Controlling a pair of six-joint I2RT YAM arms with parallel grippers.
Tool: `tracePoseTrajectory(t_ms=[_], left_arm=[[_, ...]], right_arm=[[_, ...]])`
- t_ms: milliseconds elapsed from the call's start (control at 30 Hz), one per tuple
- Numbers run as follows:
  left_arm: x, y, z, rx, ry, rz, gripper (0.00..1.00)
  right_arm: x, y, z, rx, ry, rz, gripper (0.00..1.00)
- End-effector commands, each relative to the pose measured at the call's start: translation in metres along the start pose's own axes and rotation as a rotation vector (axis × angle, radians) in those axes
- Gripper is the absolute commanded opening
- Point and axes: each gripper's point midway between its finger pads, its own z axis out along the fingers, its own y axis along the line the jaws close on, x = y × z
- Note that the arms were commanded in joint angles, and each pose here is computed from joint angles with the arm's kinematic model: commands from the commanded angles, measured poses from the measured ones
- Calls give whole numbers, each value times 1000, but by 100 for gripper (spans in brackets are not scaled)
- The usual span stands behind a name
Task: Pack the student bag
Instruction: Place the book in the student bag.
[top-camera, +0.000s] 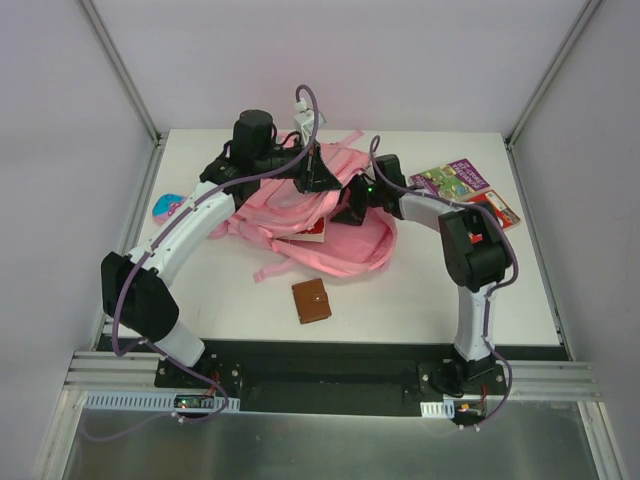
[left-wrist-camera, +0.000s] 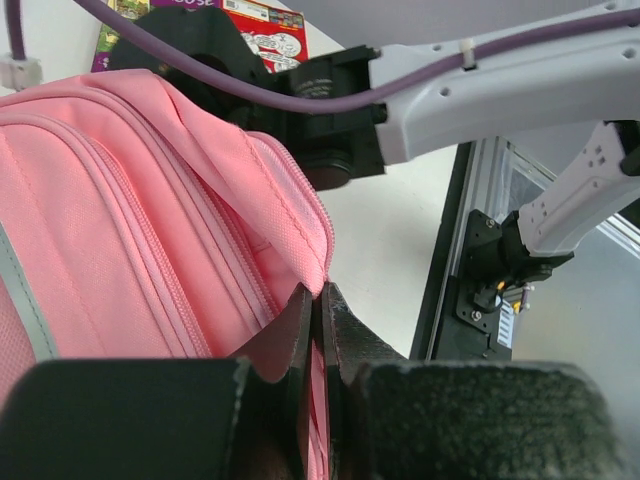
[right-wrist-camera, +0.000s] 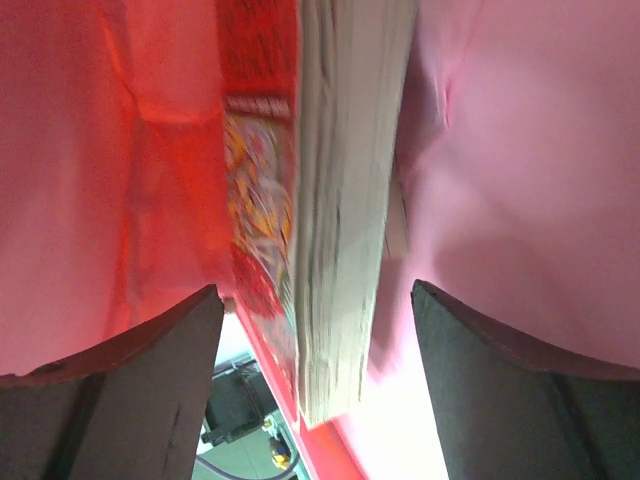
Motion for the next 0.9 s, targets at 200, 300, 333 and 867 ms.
tracePoseTrajectory(t_ms=[200,300,333,867], left_arm=[[-38,-34,-15,81,-101,147,0],[-39,-34,-14,83,-101,148,0],[-40,-35,-15,83,-103,150,0],[-39,-34,-16,79,-103,149,0]], right_arm=[[57,20,-19,62,-97,86,83],[68,26,-7,55,-96,95,82],[69,22,-5,64,-99,111,82],[43,24,-21,-61,-240,31,1]])
